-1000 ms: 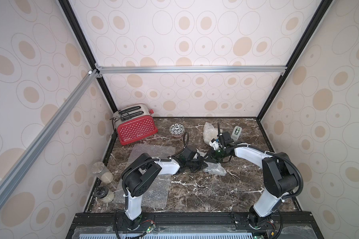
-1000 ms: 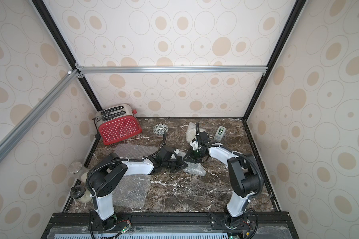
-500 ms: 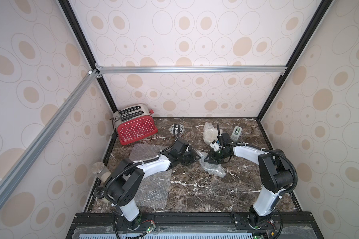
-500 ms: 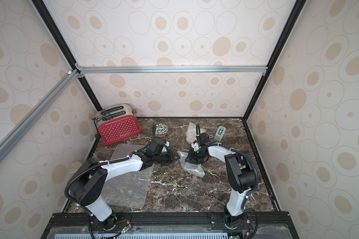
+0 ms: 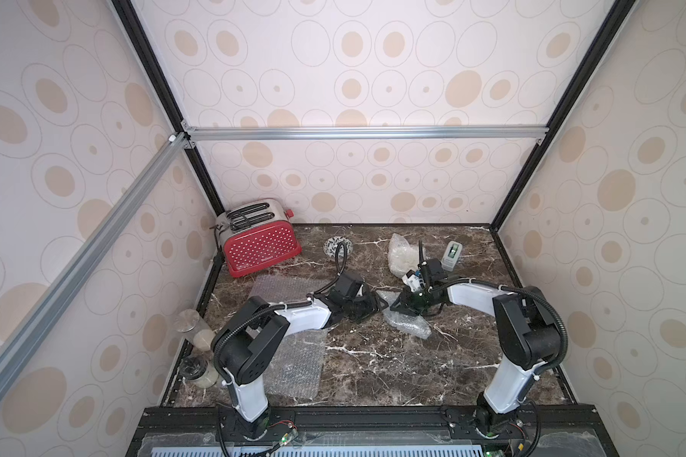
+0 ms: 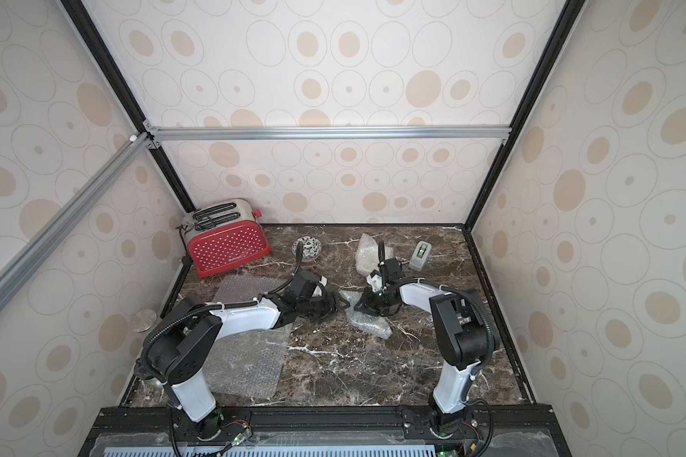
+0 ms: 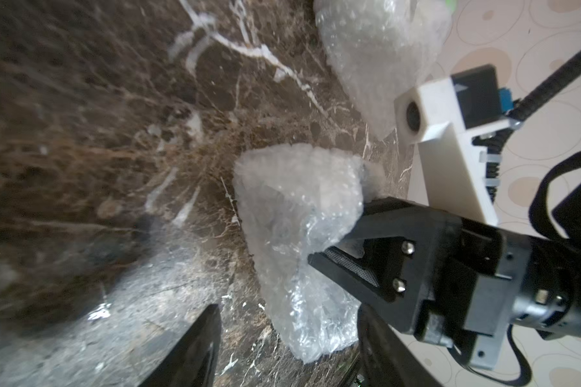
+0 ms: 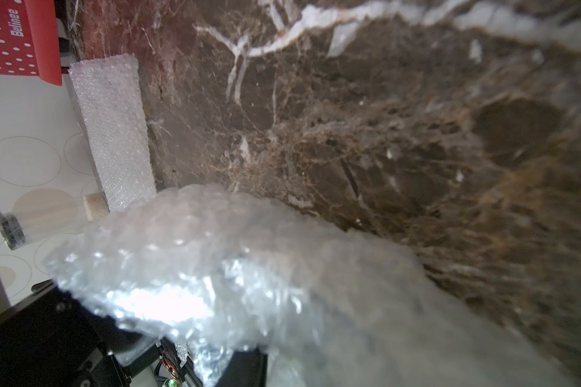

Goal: Wrap bowls in bubble wrap
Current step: Wrap the bowl in bubble wrap.

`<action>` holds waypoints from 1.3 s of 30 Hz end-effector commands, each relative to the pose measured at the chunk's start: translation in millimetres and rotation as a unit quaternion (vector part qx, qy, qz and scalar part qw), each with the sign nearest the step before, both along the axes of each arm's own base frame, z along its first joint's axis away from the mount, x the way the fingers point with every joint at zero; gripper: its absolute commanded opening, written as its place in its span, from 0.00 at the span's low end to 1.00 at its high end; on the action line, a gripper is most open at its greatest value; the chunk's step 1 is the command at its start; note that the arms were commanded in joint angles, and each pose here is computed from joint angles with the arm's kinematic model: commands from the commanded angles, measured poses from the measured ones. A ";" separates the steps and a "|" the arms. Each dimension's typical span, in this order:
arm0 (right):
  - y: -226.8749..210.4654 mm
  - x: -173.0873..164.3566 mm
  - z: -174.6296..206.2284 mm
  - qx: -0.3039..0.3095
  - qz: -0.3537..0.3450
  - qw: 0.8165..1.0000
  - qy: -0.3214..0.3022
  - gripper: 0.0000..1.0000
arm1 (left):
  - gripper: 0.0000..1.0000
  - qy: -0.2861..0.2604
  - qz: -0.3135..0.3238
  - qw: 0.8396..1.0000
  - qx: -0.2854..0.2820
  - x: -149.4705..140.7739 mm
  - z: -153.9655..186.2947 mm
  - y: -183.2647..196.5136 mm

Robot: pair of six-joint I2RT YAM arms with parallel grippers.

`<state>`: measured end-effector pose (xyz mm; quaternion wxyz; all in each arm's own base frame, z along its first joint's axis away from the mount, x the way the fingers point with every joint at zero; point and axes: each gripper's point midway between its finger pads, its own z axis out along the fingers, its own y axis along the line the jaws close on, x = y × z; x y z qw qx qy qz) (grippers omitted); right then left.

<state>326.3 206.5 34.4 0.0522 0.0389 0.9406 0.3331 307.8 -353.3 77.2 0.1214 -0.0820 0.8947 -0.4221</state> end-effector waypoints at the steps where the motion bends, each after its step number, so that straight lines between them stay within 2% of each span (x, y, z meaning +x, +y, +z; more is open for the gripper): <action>1: -49.5 -53.9 -70.8 -0.134 -0.023 0.984 0.114 0.25 | 0.64 -0.003 -0.004 1.000 -0.019 6.0 -0.2 -18.4; 8: -48.7 -57.9 -63.8 -0.125 -0.021 0.986 0.108 0.24 | 0.62 -0.026 0.061 0.997 0.042 35.3 -17.2 4.1; 12: -47.9 -58.9 -63.4 -0.120 -0.021 0.987 0.105 0.24 | 0.53 -0.023 0.078 0.996 0.045 44.4 -29.7 3.5; 16: -47.0 -59.2 -62.5 -0.117 -0.018 0.987 0.105 0.23 | 0.49 -0.024 0.065 0.997 0.022 48.5 -29.5 -11.0; 18: -47.3 -59.8 -62.3 -0.119 -0.016 0.987 0.105 0.23 | 0.49 -0.043 0.054 0.997 0.019 48.9 -18.3 -16.2; 20: -47.2 -59.5 -61.8 -0.119 -0.015 0.987 0.104 0.23 | 0.54 -0.059 0.047 0.997 0.028 49.6 -10.7 -16.5; 23: -47.2 -59.6 -63.0 -0.119 -0.014 0.987 0.105 0.22 | 0.58 -0.063 0.056 0.995 0.043 55.1 -12.4 -11.2; 26: -46.6 -60.0 -62.4 -0.118 -0.011 0.987 0.107 0.22 | 0.59 -0.080 0.058 0.995 0.034 60.3 -4.5 -12.3; 28: -47.9 -60.8 -61.5 -0.120 -0.011 0.987 0.105 0.22 | 0.56 -0.099 0.053 0.993 0.023 61.4 7.7 -14.3; 31: -49.0 -60.4 -61.8 -0.124 -0.011 0.987 0.105 0.22 | 0.35 -0.143 0.044 0.988 -0.029 59.7 26.4 -19.7; 32: -48.1 -60.0 -62.1 -0.123 -0.010 0.987 0.106 0.22 | 0.31 -0.155 0.042 0.986 -0.050 58.3 30.0 -21.6; 34: -46.2 -58.7 -62.6 -0.118 -0.012 0.987 0.107 0.22 | 0.33 -0.168 0.041 0.982 -0.080 55.7 31.6 -24.4; 36: -45.7 -58.5 -62.2 -0.116 -0.012 0.987 0.107 0.22 | 0.42 -0.171 0.034 0.980 -0.093 54.8 29.1 -28.3; 39: -46.9 -59.2 -62.1 -0.119 -0.010 0.987 0.107 0.22 | 0.44 -0.185 0.023 0.977 -0.106 54.2 33.3 -36.0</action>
